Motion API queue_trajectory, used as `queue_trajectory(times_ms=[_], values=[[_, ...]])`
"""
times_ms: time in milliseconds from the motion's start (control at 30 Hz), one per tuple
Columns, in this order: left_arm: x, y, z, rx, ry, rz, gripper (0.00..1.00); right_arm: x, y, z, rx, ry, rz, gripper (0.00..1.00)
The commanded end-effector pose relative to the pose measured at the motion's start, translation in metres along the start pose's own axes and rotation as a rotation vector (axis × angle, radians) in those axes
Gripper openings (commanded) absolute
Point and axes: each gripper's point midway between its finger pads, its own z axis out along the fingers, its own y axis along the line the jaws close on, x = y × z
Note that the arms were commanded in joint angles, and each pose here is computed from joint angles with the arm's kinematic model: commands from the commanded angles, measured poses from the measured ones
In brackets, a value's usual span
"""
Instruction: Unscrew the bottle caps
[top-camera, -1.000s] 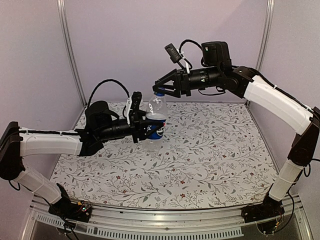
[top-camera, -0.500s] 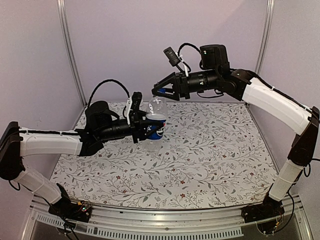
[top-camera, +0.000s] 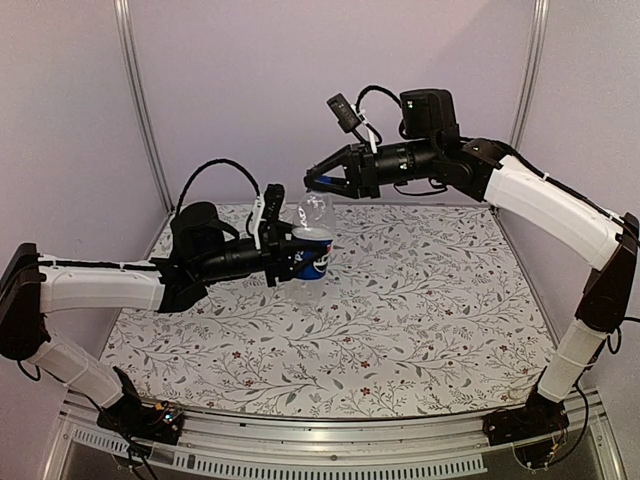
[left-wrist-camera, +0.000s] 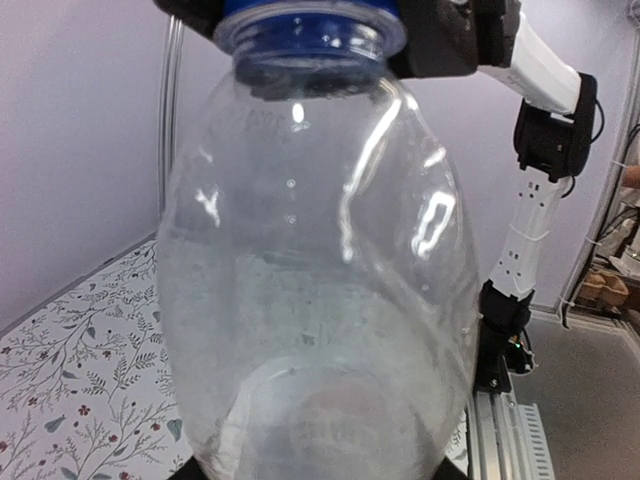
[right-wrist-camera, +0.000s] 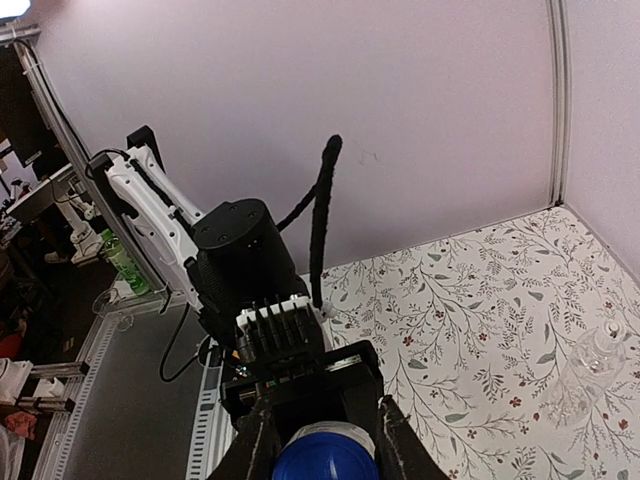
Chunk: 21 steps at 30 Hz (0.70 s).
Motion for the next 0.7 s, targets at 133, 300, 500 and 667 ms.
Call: queue_trajectory(times_ms=[133, 300, 500, 667], values=[[-0.01, -0.058, -0.006, 0.327, -0.03, 0.046, 0.4, 0.007, 0.043, -0.009, -0.21, 0.035, -0.155, 0.01], [-0.009, -0.087, -0.015, 0.525, -0.003, 0.027, 0.4, 0.016, 0.067, -0.014, -0.388, 0.056, -0.22, 0.03], [-0.007, -0.103, -0.022, 0.655, 0.02, -0.001, 0.39, 0.019, 0.079, -0.015, -0.522, 0.048, -0.244, 0.06], [-0.007, -0.102, -0.021, 0.652, 0.021, -0.01, 0.39, 0.019, 0.078, -0.013, -0.538, 0.048, -0.236, 0.12]])
